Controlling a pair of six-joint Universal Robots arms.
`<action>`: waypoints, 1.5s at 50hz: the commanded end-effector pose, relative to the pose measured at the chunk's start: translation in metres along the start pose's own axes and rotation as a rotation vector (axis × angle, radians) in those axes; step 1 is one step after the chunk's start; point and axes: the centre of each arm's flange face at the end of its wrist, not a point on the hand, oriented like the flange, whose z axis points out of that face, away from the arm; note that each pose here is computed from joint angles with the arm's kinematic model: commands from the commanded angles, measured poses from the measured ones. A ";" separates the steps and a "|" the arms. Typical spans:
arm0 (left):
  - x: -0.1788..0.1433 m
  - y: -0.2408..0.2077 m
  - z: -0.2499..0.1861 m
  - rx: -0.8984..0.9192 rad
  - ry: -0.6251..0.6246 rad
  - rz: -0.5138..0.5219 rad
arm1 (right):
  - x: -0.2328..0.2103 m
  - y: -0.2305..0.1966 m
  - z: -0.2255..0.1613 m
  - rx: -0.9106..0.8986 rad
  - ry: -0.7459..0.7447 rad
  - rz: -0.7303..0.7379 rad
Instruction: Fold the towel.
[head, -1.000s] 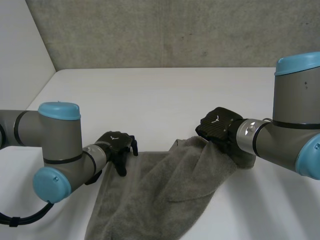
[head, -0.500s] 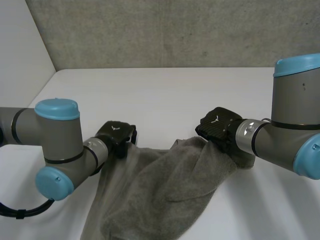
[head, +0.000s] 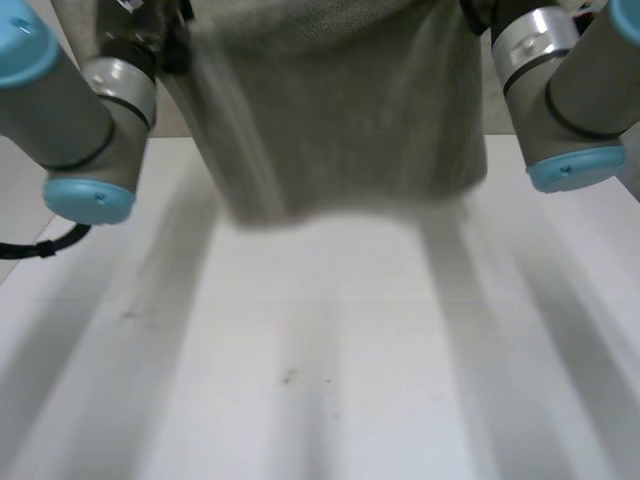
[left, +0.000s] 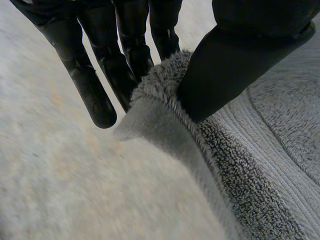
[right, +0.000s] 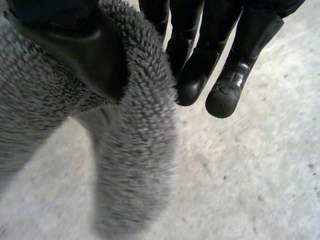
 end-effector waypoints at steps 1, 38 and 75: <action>-0.014 0.007 -0.017 -0.055 -0.002 -0.061 | -0.022 0.001 -0.030 -0.084 -0.262 0.065; -0.014 0.121 -0.152 -0.609 0.163 0.087 | -0.094 0.065 -0.161 -0.501 -0.600 0.294; -0.038 0.123 -0.142 -0.605 0.094 0.083 | -0.077 0.151 -0.217 -1.001 -0.464 0.818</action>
